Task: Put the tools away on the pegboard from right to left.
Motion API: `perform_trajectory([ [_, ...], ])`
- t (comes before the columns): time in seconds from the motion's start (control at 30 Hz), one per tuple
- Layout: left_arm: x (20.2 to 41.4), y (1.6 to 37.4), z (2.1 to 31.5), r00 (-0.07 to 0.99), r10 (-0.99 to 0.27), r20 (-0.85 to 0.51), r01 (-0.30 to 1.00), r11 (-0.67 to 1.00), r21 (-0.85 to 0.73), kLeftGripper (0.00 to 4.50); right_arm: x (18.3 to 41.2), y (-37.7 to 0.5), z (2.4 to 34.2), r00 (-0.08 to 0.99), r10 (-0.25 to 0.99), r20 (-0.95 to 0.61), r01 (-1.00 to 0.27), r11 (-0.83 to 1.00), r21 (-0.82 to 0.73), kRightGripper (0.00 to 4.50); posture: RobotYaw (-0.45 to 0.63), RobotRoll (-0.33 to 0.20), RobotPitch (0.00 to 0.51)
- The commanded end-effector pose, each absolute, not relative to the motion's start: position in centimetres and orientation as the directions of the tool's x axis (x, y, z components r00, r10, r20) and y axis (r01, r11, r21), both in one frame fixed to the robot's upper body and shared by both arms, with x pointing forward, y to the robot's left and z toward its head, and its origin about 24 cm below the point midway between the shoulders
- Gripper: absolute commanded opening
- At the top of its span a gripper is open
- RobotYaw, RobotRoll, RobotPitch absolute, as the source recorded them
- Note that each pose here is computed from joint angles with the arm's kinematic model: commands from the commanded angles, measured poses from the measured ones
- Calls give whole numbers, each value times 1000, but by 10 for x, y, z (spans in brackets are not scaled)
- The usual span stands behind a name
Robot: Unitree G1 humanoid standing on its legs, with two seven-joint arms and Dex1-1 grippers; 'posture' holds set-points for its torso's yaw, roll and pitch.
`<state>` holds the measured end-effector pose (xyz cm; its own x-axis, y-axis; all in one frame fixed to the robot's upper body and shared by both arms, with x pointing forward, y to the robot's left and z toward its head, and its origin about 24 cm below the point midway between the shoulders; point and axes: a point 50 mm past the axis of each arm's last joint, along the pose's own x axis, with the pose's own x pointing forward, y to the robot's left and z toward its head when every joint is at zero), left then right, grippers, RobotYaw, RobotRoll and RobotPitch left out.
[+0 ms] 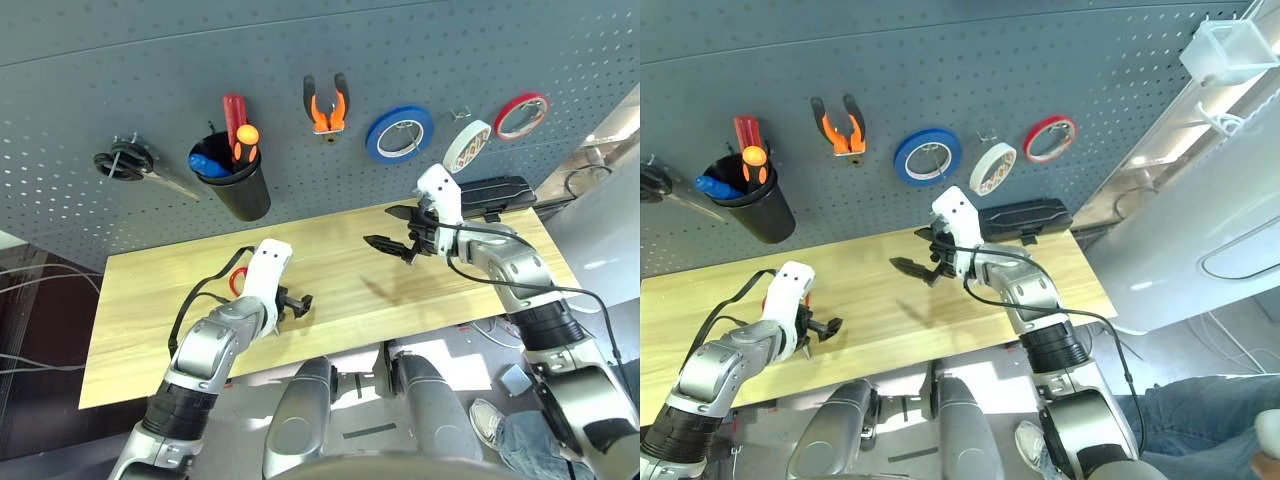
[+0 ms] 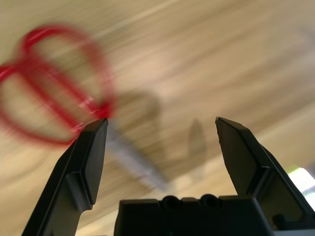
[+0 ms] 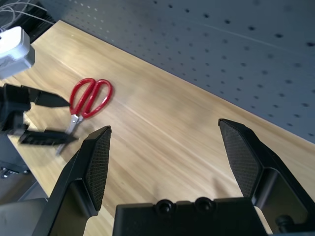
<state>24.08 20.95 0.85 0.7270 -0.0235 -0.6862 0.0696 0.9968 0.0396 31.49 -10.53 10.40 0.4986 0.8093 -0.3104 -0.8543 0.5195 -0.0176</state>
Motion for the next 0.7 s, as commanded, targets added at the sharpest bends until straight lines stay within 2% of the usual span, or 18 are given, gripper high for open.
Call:
perform_trajectory([
  [0.03,239,230,3,732,87,-675,-75,996,48,4464,311,-93,99,446,835,-322,-886,464,-21,4500,97,0,242],
  [0.13,240,249,3,730,171,-662,-179,982,56,4464,308,-84,97,410,855,-319,-904,428,-15,4500,94,0,241],
  [0.3,240,270,-4,702,261,-663,-280,957,80,4464,307,-71,94,368,872,-322,-924,382,-24,4500,90,0,244],
  [0.5,243,275,-10,689,284,-667,-292,951,103,4464,308,-59,97,335,889,-312,-939,340,-39,4500,90,0,250],
  [0.7,253,270,-17,677,262,-688,-304,951,62,4464,305,-51,99,302,902,-309,-952,303,-44,4500,87,0,259],
])
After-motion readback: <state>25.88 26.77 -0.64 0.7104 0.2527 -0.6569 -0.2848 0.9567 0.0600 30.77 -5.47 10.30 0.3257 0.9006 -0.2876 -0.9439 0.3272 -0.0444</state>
